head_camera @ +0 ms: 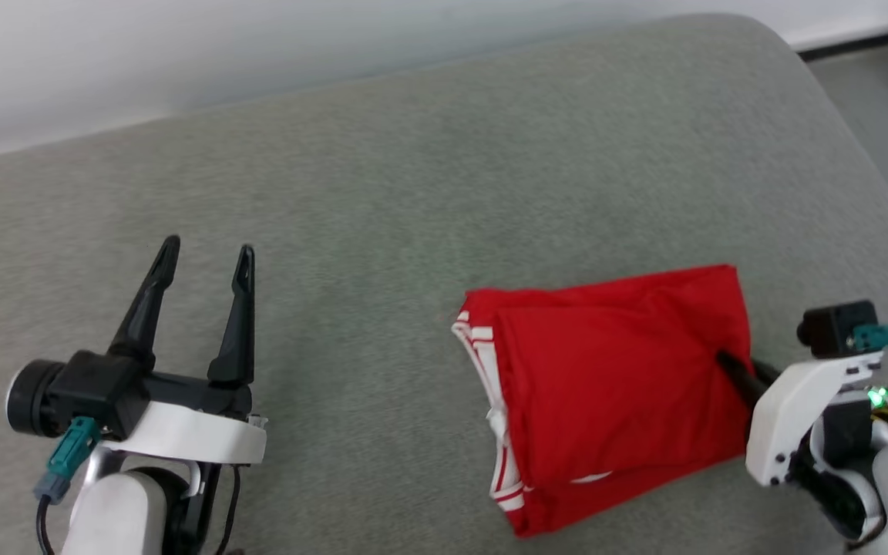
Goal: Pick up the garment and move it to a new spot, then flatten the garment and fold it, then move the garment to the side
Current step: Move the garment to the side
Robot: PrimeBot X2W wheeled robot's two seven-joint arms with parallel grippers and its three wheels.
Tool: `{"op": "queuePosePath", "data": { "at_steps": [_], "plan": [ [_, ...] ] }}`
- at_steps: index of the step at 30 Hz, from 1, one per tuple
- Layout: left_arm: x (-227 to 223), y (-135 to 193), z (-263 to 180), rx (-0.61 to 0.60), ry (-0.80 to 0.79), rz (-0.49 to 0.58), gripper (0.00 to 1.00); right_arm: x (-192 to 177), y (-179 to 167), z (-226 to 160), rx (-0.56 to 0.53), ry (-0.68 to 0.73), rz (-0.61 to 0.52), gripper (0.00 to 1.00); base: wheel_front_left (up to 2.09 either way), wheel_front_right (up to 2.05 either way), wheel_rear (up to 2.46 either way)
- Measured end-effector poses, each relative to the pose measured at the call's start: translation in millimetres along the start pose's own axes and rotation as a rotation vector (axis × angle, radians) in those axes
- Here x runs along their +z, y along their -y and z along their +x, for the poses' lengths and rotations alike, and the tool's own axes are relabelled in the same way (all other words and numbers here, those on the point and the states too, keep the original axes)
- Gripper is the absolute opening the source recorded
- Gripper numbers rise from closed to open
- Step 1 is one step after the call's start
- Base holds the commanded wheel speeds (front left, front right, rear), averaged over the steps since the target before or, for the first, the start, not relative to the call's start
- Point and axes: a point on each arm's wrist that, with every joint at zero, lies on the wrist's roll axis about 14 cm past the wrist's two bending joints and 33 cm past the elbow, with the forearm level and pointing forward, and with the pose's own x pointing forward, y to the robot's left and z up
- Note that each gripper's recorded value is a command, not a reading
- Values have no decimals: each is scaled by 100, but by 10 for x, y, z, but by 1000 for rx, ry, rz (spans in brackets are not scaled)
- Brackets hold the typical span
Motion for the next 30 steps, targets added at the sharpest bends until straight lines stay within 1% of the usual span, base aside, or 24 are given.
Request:
{"op": "queuePosePath", "data": {
  "at_steps": [7, 13, 18, 23, 28, 30],
  "plan": [
    [-214, 498, 389, -179, -12, -65, 100, 72, 772, -25, -207, 20, 37, 0, 0, 0, 0],
    [-405, 718, 642, -276, -19, -101, 100, 224, 1408, -17, -381, 43, 44, 0, 0, 0, 0],
    [-568, 744, 812, -315, -17, -119, 100, 446, 1828, 53, -498, 102, 43, 0, 0, 0, 0],
    [-790, 672, 913, -327, -27, -123, 100, 558, 2134, 191, -583, 124, 37, 0, 0, 0, 0],
    [-998, 571, 934, -319, -45, -128, 100, 521, 2427, 249, -670, 96, 9, 0, 0, 0, 0],
    [-1049, 536, 925, -316, -52, -125, 100, 485, 2470, 302, -683, 87, 0, 0, 0, 0, 0]
  ]
}}
